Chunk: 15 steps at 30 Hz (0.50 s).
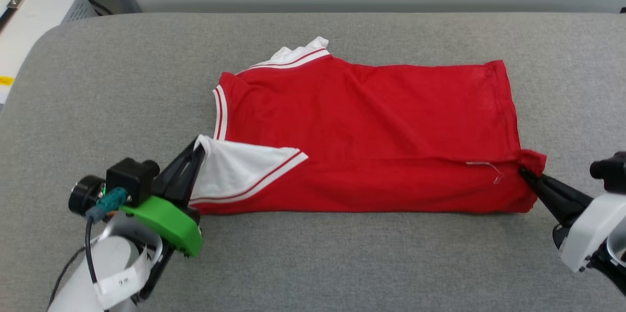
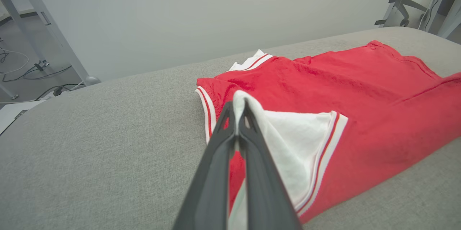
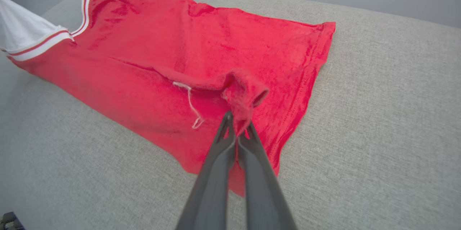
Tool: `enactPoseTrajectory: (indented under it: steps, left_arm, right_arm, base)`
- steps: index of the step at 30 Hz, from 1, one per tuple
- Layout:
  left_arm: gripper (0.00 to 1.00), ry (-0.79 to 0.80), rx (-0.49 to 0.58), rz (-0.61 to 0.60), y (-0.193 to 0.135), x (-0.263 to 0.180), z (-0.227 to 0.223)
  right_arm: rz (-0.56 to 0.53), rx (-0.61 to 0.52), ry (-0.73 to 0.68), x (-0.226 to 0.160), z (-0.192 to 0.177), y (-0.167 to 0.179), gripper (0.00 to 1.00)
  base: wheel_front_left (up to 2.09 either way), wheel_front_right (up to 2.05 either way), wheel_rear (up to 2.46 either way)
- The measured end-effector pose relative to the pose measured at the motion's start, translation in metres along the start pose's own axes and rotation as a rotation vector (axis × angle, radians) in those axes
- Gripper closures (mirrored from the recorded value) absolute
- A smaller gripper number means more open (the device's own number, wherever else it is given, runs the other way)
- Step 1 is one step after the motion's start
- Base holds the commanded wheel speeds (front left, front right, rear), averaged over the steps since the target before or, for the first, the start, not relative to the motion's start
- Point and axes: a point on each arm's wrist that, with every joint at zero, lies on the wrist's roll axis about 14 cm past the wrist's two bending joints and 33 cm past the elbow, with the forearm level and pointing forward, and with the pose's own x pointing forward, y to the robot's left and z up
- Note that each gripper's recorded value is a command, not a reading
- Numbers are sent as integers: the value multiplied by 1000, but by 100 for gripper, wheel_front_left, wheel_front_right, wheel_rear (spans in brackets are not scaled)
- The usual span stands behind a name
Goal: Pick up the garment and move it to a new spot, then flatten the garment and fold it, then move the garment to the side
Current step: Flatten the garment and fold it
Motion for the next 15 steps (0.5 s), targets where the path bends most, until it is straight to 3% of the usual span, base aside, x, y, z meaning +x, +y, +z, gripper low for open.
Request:
enactPoseTrajectory:
  steps: [6,15]
  left_arm:
    - [100,47,46,-52,5,43,-10]
    - [100,256,7,-69,10,57,-84]
  right_arm:
    - [-14,19,30,20,5,-11,100]
    - [-53,71,160,43,-34,-27,100]
  base:
    - [0,0,0]
    - [0,0,0]
